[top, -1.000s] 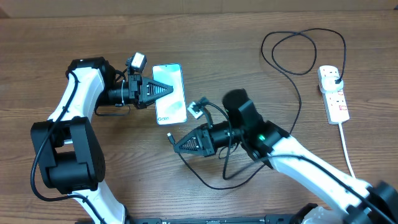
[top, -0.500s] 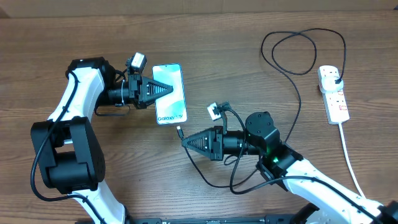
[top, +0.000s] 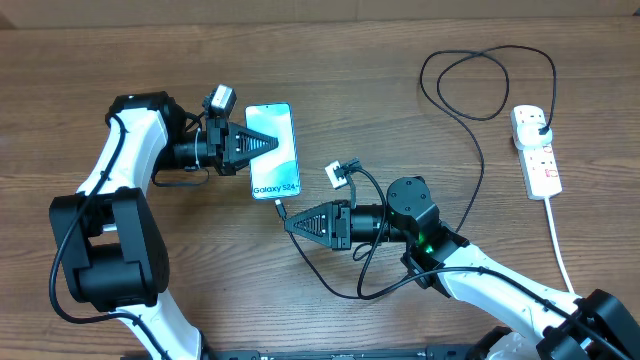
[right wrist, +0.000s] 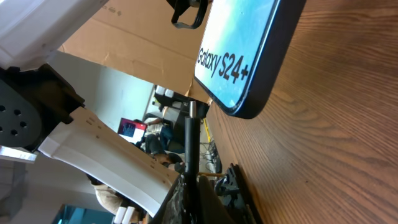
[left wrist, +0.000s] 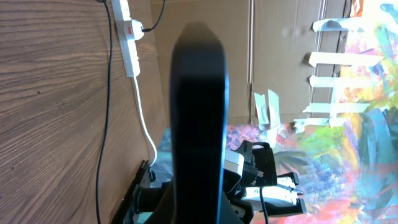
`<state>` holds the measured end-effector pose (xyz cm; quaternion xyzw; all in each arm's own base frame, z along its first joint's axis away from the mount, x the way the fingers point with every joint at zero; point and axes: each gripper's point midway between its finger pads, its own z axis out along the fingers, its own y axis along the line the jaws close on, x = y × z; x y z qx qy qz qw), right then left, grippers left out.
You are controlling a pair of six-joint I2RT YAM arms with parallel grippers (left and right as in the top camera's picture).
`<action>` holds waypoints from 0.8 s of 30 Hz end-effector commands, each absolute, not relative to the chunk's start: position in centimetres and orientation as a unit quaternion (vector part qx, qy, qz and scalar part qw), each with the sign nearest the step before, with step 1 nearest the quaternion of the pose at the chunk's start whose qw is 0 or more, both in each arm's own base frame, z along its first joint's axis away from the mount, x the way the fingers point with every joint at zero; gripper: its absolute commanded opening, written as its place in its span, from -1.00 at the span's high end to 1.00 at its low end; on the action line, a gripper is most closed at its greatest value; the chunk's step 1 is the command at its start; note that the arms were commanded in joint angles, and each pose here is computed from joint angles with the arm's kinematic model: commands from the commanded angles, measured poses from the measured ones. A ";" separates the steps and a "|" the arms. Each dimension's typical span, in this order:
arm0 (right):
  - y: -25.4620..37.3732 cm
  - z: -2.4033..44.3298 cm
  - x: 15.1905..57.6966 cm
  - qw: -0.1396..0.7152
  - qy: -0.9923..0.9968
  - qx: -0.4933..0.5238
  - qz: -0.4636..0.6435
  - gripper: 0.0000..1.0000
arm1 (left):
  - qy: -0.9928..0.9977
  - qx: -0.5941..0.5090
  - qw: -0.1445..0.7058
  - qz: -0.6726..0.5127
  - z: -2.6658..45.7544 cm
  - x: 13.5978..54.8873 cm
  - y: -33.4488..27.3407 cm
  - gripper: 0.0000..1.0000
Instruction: Plug charger to phone and switch on socket
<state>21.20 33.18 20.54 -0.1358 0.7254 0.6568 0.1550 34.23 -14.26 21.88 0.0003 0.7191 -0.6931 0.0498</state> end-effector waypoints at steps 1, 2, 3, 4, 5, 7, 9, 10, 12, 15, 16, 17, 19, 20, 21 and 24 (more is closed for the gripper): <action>33.1 20.8 21.3 0.151 0.724 -0.131 0.661 0.92 | 0.704 -0.001 0.067 -0.707 23.4 34.3 -14.1 0.91; 33.1 20.8 21.3 0.151 0.724 -0.130 0.661 0.92 | 0.704 -0.001 0.067 -0.707 23.4 34.3 -14.1 0.91; 33.1 20.8 21.3 0.151 0.724 -0.130 0.661 0.93 | 0.704 -0.001 0.067 -0.707 23.4 34.3 -14.1 0.91; 33.1 20.8 21.4 0.151 0.724 -0.130 0.661 0.93 | 0.704 -0.001 0.067 -0.707 23.4 34.3 -14.1 0.91; 33.1 20.8 21.4 0.151 0.724 -0.130 0.660 0.92 | 0.704 -0.001 0.067 -0.707 23.4 34.3 -14.1 0.91; 33.1 20.6 21.3 0.149 0.726 -0.129 0.659 0.92 | 0.704 -0.003 0.065 -0.707 23.4 34.3 -14.1 0.91; 33.1 20.4 21.3 0.145 0.729 -0.126 0.657 0.93 | 0.704 -0.006 0.062 -0.707 23.4 34.3 -14.1 0.91; 33.1 20.3 21.3 0.144 0.730 -0.124 0.656 0.92 | 0.704 -0.006 0.062 -0.707 23.4 34.3 -14.1 0.91; 33.1 20.3 21.3 0.144 0.730 -0.124 0.656 0.93 | 0.704 -0.006 0.061 -0.707 23.4 34.3 -14.1 0.91; 33.1 20.3 21.5 0.145 0.731 -0.121 0.656 0.93 | 0.704 -0.006 0.061 -0.707 23.4 34.3 -14.1 0.91; 33.0 20.3 21.6 0.147 0.731 -0.119 0.655 0.92 | 0.704 -0.006 0.062 -0.707 23.4 34.3 -14.1 0.91; 33.0 20.3 21.7 0.149 0.732 -0.117 0.655 0.92 | 0.704 -0.006 0.061 -0.707 23.4 34.3 -14.1 0.91; 32.9 20.3 21.9 0.145 0.733 -0.109 0.655 0.93 | 0.704 -0.006 0.061 -0.707 23.4 34.3 -14.1 0.91; 32.9 20.3 21.9 0.146 0.733 -0.109 0.655 0.92 | 0.704 -0.006 0.062 -0.707 23.4 34.3 -14.1 0.91; 32.9 20.3 21.9 0.146 0.733 -0.109 0.655 0.93 | 0.704 -0.006 0.062 -0.707 23.4 34.3 -14.1 0.91; 32.9 20.3 22.1 0.149 0.734 -0.106 0.654 0.92 | 0.704 -0.006 0.062 -0.707 23.4 34.3 -14.1 0.91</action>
